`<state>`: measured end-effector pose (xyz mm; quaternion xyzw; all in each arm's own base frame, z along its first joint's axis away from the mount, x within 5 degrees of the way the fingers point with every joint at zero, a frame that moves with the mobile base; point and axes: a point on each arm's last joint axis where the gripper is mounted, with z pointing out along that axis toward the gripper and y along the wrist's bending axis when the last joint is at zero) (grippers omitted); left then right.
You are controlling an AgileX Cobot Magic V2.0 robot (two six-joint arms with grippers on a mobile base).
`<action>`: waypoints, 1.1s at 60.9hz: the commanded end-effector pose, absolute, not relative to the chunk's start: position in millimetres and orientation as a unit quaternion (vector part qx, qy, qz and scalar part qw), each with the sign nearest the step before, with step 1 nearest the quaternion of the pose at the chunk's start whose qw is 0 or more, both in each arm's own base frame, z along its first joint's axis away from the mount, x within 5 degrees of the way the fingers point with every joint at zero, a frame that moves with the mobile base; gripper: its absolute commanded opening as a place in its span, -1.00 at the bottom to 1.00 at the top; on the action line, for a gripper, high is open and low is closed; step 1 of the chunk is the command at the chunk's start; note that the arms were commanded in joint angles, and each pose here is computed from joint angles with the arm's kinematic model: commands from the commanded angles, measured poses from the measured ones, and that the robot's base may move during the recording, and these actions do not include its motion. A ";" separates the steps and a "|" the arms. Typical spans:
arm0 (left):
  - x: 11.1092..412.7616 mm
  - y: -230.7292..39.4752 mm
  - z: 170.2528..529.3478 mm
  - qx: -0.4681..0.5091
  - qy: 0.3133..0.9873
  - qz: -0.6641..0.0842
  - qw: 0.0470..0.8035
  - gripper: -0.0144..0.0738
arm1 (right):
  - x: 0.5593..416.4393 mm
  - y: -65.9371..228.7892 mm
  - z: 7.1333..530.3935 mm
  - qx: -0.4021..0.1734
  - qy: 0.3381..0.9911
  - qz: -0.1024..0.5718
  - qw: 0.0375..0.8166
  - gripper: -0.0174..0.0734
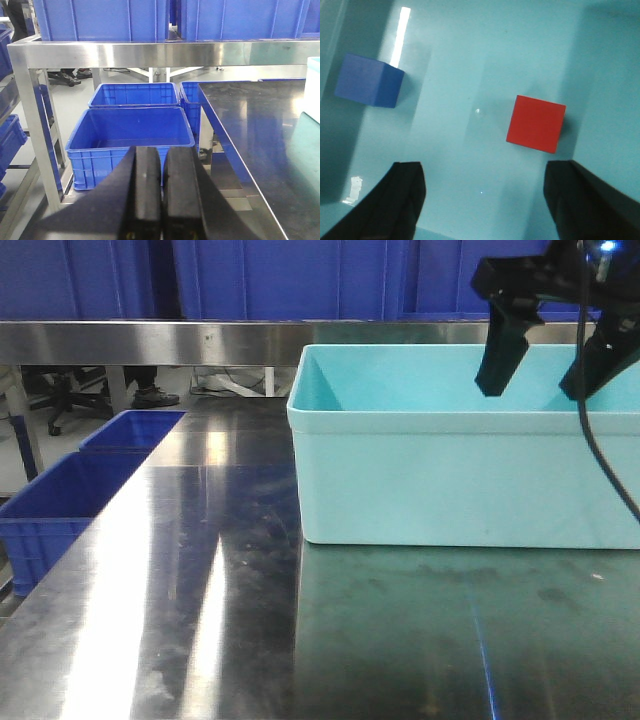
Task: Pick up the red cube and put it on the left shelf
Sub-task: 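Lower the right gripper into the teal bin and close on the red cube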
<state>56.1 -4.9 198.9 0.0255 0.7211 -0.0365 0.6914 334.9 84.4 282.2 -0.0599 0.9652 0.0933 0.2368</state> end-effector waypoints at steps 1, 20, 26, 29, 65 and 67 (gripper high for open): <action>55.9 -5.3 199.9 0.024 0.693 -0.043 0.719 -0.44 | 337.9 81.8 304.3 -0.048 0.954 0.092 0.281 0.72; 55.9 -5.3 199.9 0.024 0.693 -0.043 0.719 -0.44 | 356.7 77.9 306.2 -0.025 0.959 0.053 0.277 0.72; 55.9 -5.3 199.9 0.024 0.693 -0.043 0.719 -0.44 | 364.7 78.8 299.6 -0.017 0.962 0.049 0.269 0.72; 55.9 -5.3 199.9 0.024 0.693 -0.043 0.719 -0.44 | 368.9 78.9 292.7 -0.017 0.964 0.043 0.261 0.72; 55.9 -5.3 199.9 0.024 0.693 -0.043 0.719 -0.44 | 394.1 84.2 244.8 -0.018 0.971 0.036 0.234 0.70; 55.9 -5.3 199.9 0.024 0.693 -0.043 0.719 -0.44 | 394.3 84.2 244.4 -0.018 0.971 0.036 0.234 0.68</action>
